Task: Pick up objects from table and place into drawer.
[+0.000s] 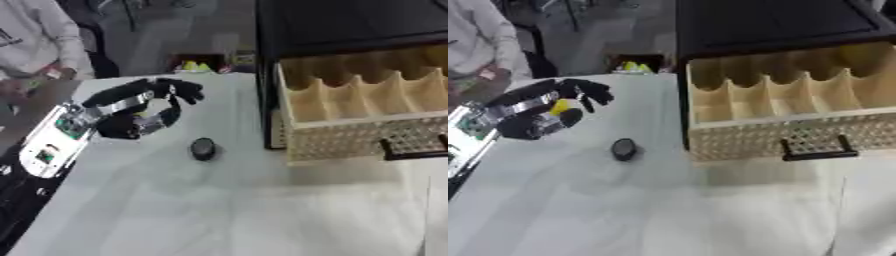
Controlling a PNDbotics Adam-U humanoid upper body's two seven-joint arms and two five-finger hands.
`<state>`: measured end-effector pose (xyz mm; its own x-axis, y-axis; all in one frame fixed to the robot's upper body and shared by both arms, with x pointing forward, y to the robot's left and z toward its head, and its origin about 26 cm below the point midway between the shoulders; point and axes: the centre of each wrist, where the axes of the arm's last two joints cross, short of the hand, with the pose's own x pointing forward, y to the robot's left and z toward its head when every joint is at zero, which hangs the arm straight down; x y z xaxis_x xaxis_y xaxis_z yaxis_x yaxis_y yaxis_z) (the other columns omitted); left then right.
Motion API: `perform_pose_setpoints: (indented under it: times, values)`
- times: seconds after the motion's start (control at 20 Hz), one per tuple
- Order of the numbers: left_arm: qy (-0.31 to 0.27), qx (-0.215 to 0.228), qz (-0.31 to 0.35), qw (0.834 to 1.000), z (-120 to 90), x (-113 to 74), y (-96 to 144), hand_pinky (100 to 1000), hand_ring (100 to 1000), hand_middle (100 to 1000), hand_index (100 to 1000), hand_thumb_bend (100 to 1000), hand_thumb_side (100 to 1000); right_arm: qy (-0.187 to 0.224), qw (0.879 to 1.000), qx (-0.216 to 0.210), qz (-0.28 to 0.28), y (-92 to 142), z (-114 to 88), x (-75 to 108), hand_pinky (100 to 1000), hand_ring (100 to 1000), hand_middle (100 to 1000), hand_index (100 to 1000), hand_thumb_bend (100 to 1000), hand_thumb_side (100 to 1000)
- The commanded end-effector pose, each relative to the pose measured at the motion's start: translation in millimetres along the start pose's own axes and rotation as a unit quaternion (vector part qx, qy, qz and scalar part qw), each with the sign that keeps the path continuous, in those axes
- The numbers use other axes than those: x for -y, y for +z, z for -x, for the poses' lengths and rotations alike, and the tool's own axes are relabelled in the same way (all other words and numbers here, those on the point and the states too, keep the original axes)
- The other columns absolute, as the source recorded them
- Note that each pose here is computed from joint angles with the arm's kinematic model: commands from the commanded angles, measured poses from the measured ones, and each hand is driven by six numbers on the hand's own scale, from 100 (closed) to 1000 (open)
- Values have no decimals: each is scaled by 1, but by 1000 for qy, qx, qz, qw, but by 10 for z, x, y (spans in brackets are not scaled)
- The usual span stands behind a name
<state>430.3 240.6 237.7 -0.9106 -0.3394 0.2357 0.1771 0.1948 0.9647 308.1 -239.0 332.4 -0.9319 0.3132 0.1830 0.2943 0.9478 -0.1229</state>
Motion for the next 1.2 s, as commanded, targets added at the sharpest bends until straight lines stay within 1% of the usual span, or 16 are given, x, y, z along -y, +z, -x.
perform_pose_setpoints:
  times: [0.05,0.1,0.2,0.25,0.3,0.35,0.4,0.45,0.5,0.55,0.6,0.65,0.75,0.85,1.0,1.2]
  values:
    - [-136,120,184,966,-8,-96,3,702,850,874,1000,100,1000,-5,1000,16,9,-78,-65,30,253,488,485,701,893,909]
    - [-138,117,186,966,0,-98,5,705,856,886,1000,100,995,-6,1000,16,9,-79,-65,29,254,488,485,701,891,914]
    - [-142,112,187,966,5,-117,4,701,857,873,1000,100,884,-8,1000,15,10,-79,-65,27,253,487,484,699,889,918]
    - [-146,111,187,965,0,-131,1,701,856,870,1000,100,869,-9,1000,15,11,-79,-65,26,253,487,484,698,889,918]
    - [-149,109,187,965,-6,-143,-1,694,852,852,1000,100,744,-10,1000,15,11,-80,-65,26,252,487,484,697,889,919]
    - [-154,107,188,964,-11,-156,-1,694,852,849,1000,100,704,-11,1000,15,11,-82,-66,25,251,487,484,697,889,919]
    - [-157,105,189,964,-12,-167,0,692,852,843,1000,100,609,-11,1000,15,11,-84,-67,25,252,487,484,696,888,921]
    - [-160,101,190,963,-9,-175,3,690,851,841,1000,100,560,-12,1000,15,12,-86,-68,24,253,487,484,696,888,922]
    - [-162,97,192,963,-2,-180,7,688,851,840,1000,100,468,-12,1000,16,12,-88,-69,25,252,487,484,696,888,923]
    - [-163,94,194,963,6,-184,12,686,850,837,1000,100,430,-12,1000,16,12,-89,-69,25,252,487,484,696,887,924]
    - [-165,89,195,963,15,-186,18,687,851,835,1000,100,371,-13,1000,16,13,-90,-69,26,252,486,484,696,886,926]
    - [-167,85,196,963,25,-189,25,688,852,835,1000,100,372,-13,1000,16,13,-91,-70,26,252,486,483,696,886,927]
    - [-172,75,195,963,44,-200,41,690,855,823,1000,100,428,-13,1000,16,14,-93,-70,26,251,485,482,696,885,929]
    - [-182,66,190,963,48,-237,52,698,862,810,990,100,445,-14,1000,15,15,-91,-69,25,250,485,481,695,884,934]
    - [-205,53,198,957,34,-281,44,716,876,803,977,100,572,-15,1000,14,16,-91,-69,26,251,484,481,694,881,943]
    - [-230,41,225,946,7,-304,0,728,885,811,986,100,649,-16,1000,12,18,-89,-67,27,250,483,480,692,879,948]
